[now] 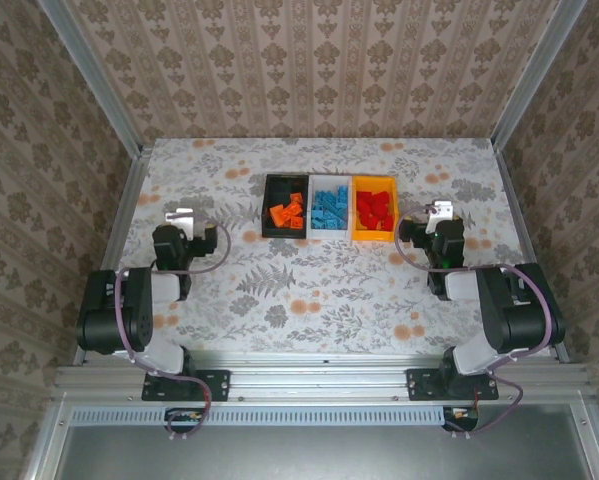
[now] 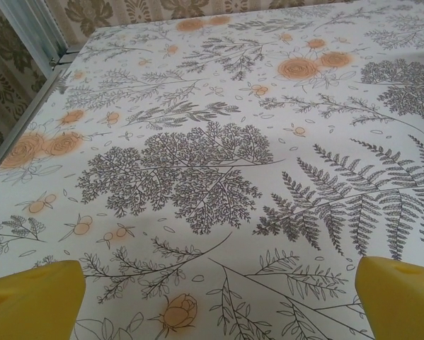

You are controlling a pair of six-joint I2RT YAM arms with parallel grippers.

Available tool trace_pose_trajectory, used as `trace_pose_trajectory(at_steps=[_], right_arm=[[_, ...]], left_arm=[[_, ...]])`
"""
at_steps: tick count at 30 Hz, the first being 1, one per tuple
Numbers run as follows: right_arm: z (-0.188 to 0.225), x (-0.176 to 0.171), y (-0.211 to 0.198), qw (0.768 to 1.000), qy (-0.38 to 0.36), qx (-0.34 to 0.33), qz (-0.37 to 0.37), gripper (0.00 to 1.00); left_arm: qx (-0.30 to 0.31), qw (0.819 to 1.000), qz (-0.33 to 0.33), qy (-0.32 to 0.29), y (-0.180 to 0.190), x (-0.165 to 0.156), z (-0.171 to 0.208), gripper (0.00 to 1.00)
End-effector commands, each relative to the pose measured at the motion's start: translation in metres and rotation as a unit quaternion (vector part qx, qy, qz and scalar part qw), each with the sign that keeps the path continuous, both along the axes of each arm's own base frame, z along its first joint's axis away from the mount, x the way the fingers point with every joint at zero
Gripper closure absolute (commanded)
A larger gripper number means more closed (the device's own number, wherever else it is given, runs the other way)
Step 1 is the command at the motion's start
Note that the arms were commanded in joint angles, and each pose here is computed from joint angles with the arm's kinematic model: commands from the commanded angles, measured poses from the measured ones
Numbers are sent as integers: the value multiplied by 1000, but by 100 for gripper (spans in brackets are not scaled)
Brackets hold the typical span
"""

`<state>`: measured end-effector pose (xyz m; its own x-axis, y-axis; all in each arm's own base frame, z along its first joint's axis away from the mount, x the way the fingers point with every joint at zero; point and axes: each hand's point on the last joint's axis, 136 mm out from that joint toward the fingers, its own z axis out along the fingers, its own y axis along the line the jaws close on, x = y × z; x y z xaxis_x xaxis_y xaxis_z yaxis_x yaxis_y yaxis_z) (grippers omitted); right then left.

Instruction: Sort the legos into containers by color

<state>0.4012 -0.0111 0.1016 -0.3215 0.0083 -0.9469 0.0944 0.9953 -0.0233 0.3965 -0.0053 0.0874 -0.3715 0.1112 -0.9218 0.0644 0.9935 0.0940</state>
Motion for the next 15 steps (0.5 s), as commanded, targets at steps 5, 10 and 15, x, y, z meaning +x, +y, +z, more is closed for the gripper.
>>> trace_pose_trajectory(at_steps=[5,10,15], right_arm=[[-3,-2,6,1000,8,10,10,0],[-3,-2,6,1000,8,10,10,0],[-3,-2,5,1000,8,10,10,0]], left_arm=[[3,1000,5,-9,-3,2,6,0],[3,1000,6,-8,-2,2,6,0],[2,1000,4,-8,-3,2,6,0]])
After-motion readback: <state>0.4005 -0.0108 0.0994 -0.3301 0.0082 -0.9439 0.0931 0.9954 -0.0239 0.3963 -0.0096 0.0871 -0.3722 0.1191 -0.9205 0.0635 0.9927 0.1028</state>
